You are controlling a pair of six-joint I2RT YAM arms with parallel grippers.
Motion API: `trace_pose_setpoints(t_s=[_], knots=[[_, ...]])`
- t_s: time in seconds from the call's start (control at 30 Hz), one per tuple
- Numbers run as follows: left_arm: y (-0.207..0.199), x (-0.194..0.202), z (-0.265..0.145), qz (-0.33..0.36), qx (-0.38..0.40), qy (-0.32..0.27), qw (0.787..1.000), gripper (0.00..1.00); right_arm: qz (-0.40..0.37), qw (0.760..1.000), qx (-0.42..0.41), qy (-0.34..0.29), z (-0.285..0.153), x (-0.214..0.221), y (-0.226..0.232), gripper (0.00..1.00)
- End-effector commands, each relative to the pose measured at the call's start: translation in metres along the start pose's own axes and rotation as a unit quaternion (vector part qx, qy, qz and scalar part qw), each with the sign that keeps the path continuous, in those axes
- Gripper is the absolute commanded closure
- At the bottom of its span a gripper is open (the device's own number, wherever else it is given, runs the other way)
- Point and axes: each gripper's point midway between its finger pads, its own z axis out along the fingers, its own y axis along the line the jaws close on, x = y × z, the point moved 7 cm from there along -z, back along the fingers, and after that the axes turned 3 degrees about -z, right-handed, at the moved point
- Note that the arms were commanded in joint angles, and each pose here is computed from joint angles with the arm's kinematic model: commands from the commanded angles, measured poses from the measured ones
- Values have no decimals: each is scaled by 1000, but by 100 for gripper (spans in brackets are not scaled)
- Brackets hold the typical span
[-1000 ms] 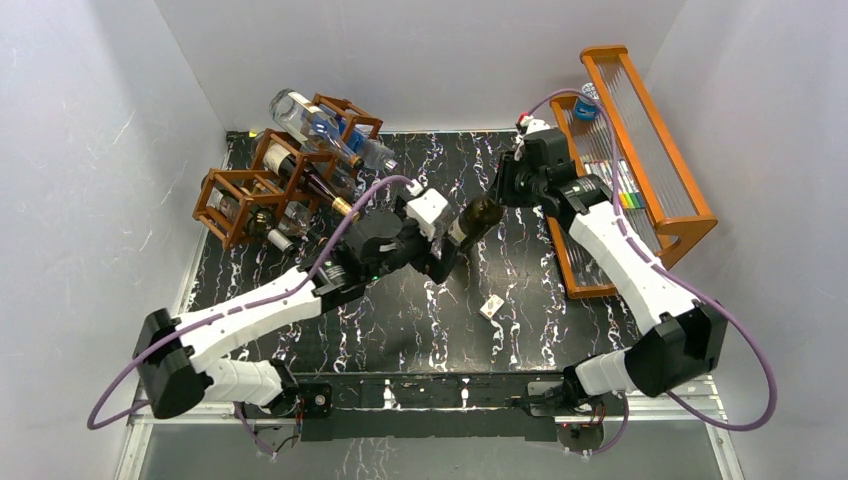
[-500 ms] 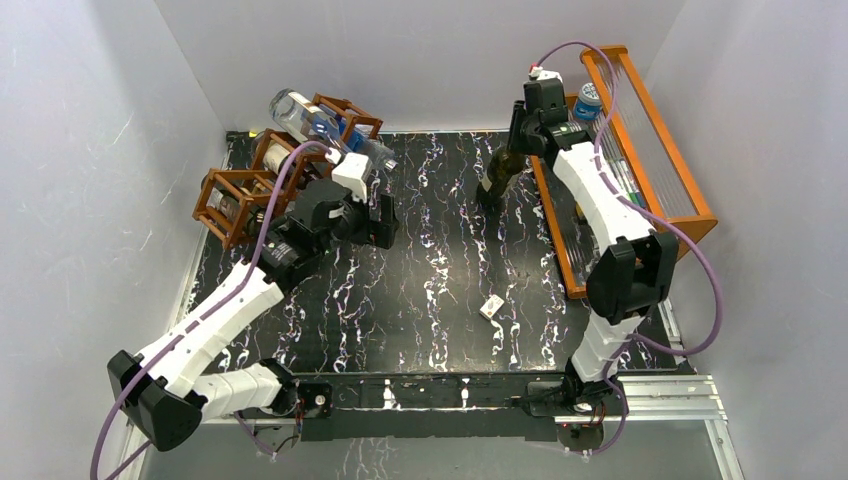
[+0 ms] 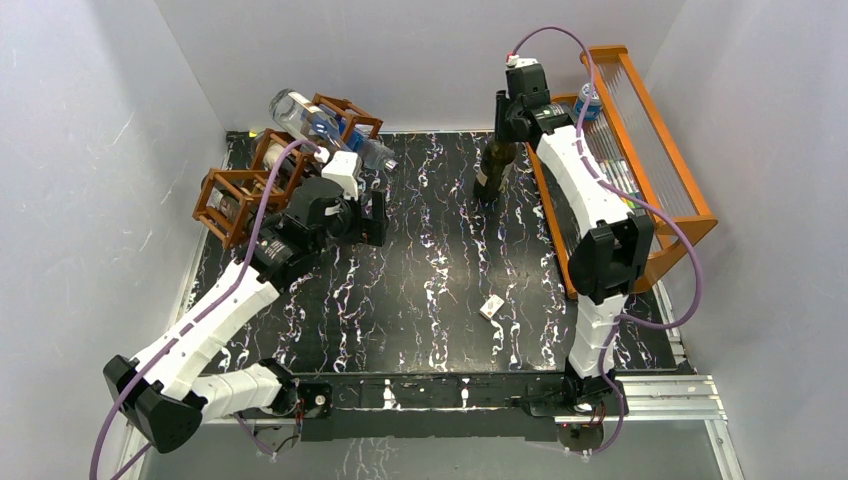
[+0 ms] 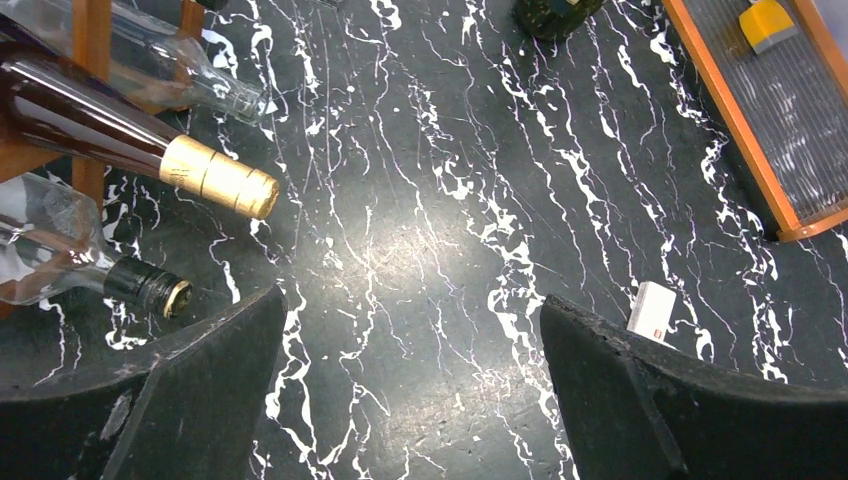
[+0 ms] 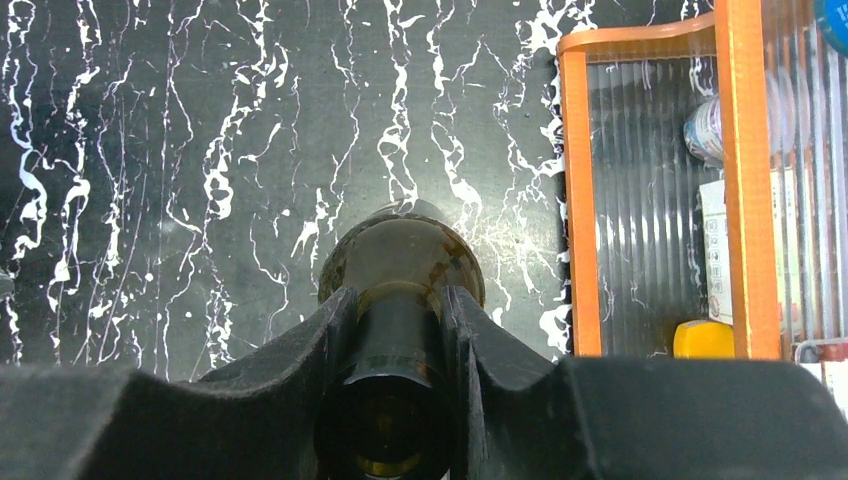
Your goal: Take the wine bottle off the wine rack
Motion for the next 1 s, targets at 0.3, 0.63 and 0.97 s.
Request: trace_pose_setpoints(t_s=[0.3, 0.63, 0.97], knots=[[11, -18, -31, -14, -30, -46, 998, 2, -34, 999, -10, -1, 8, -13, 27, 45], [16, -8, -37, -30, -46, -22, 998, 2, -42, 998, -33, -17, -12, -23, 33, 18], [21, -12, -37, -23, -67, -3, 997, 2, -42, 995, -91, 0, -51, -5, 43, 13]])
